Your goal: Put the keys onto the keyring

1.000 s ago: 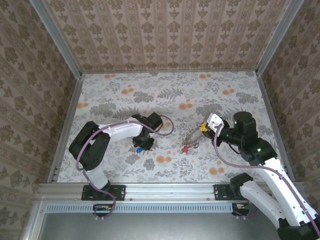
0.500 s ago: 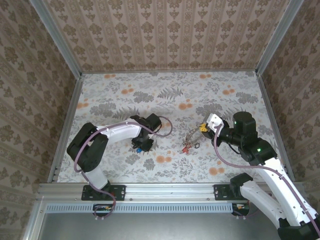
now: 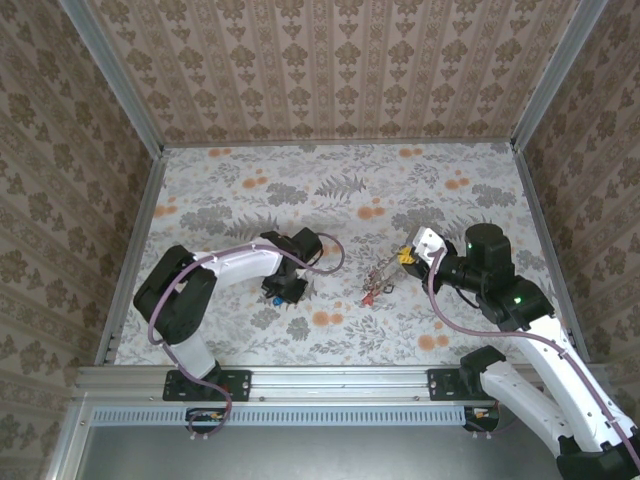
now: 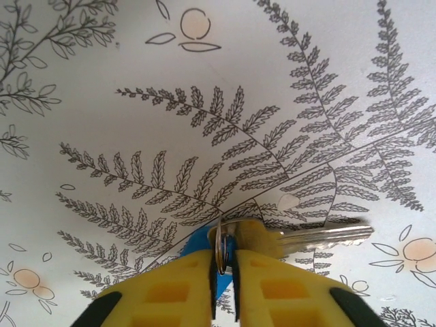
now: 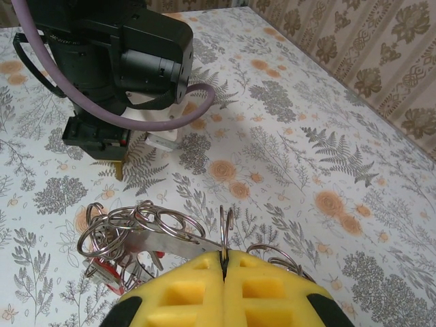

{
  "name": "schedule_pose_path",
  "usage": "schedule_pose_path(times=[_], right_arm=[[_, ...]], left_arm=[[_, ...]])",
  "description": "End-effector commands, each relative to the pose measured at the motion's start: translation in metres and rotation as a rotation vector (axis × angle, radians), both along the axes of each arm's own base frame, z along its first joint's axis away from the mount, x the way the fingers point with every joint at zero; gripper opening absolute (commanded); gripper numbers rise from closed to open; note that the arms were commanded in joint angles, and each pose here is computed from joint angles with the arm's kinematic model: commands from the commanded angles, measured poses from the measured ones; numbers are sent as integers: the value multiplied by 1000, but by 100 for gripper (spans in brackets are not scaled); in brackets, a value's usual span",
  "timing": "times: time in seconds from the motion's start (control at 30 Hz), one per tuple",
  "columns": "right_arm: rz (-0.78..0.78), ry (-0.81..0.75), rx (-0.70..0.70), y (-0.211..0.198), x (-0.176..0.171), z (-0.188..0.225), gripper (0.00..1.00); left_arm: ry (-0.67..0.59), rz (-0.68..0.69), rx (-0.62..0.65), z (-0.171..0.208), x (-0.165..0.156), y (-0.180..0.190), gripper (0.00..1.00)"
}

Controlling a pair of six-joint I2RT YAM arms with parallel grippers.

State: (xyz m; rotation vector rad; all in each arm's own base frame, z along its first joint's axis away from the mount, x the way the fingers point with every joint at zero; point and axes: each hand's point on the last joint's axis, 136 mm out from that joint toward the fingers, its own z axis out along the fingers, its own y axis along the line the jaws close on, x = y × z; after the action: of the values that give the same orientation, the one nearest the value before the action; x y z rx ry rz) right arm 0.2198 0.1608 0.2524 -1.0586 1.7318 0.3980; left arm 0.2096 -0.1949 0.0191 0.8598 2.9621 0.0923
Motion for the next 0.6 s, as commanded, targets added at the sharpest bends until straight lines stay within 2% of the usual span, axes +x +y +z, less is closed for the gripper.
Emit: schedule_pose_path(times=[0.0,0.57], right_arm=[[27,-68,48,7,2,22,0],[38,-68,50,11,2,22,0]], left_arm=[[-23,5,-3,7,5,0,19],[-47,-3,-1,9,13,-1,9]])
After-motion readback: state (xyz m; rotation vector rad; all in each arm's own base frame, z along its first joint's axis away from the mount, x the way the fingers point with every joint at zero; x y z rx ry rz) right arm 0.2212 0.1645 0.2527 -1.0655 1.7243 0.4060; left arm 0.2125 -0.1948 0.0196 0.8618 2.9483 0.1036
